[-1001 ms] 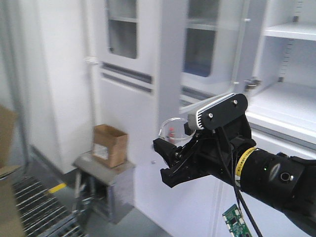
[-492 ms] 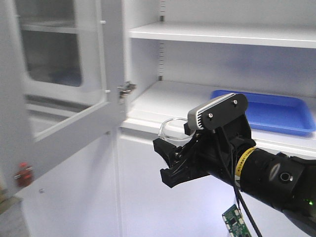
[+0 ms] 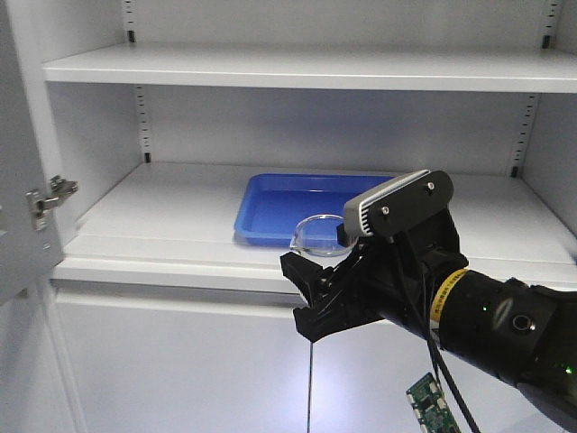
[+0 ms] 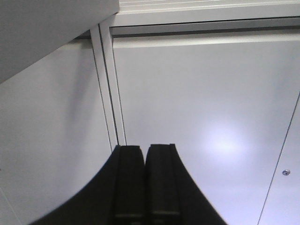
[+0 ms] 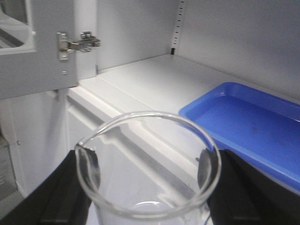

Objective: Pick beaker and place in left cabinet
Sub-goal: 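Extend the right gripper with the beaker over the blue tray on the shelf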

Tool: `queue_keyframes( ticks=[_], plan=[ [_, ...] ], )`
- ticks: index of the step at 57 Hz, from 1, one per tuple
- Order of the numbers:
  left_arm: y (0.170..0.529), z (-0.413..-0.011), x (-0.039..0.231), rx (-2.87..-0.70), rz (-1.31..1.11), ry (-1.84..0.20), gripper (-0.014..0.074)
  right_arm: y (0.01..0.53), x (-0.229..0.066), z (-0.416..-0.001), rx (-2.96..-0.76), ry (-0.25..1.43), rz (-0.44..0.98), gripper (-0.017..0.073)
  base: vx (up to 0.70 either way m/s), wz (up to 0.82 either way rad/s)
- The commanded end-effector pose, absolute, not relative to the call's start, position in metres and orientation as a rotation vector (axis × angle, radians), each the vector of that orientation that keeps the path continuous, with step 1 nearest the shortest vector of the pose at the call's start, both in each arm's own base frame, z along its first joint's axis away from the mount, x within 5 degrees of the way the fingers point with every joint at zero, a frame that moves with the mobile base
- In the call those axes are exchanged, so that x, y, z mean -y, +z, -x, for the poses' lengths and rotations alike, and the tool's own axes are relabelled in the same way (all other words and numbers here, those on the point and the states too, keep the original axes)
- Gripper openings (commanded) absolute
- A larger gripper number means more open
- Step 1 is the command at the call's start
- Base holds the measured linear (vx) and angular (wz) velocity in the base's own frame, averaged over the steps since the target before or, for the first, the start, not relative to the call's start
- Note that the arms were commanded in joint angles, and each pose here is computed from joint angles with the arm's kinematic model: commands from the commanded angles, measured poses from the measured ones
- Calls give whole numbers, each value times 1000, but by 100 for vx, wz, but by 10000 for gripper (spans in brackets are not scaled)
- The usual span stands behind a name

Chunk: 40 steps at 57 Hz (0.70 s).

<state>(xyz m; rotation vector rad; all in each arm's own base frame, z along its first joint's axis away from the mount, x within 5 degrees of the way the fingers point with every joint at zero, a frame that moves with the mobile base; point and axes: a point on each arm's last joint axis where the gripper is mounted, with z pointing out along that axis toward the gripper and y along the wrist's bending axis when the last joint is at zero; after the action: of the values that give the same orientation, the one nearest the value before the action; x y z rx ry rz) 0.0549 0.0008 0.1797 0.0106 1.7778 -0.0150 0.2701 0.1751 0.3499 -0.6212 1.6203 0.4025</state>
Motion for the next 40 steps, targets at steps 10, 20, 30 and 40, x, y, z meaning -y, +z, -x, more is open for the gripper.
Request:
queue_keyframes(
  ticks=[10,20,30,40],
  plan=[
    [191,-55,1,-1669,-22,-40,4,378,-174,-263,-1492,448,608,-6,20,-16],
    [191,-55,1,-1669,-22,-40,4,378,-174,-263,-1492,448,608,-6,21,-10],
    [191,-55,1,-1669,-22,-40,4,378,-174,-263,-1492,448,608,-6,19,-10],
    [191,-55,1,-1669,-22,-40,4,378,-174,-263,-1492,448,608,-6,16,-9]
  ],
)
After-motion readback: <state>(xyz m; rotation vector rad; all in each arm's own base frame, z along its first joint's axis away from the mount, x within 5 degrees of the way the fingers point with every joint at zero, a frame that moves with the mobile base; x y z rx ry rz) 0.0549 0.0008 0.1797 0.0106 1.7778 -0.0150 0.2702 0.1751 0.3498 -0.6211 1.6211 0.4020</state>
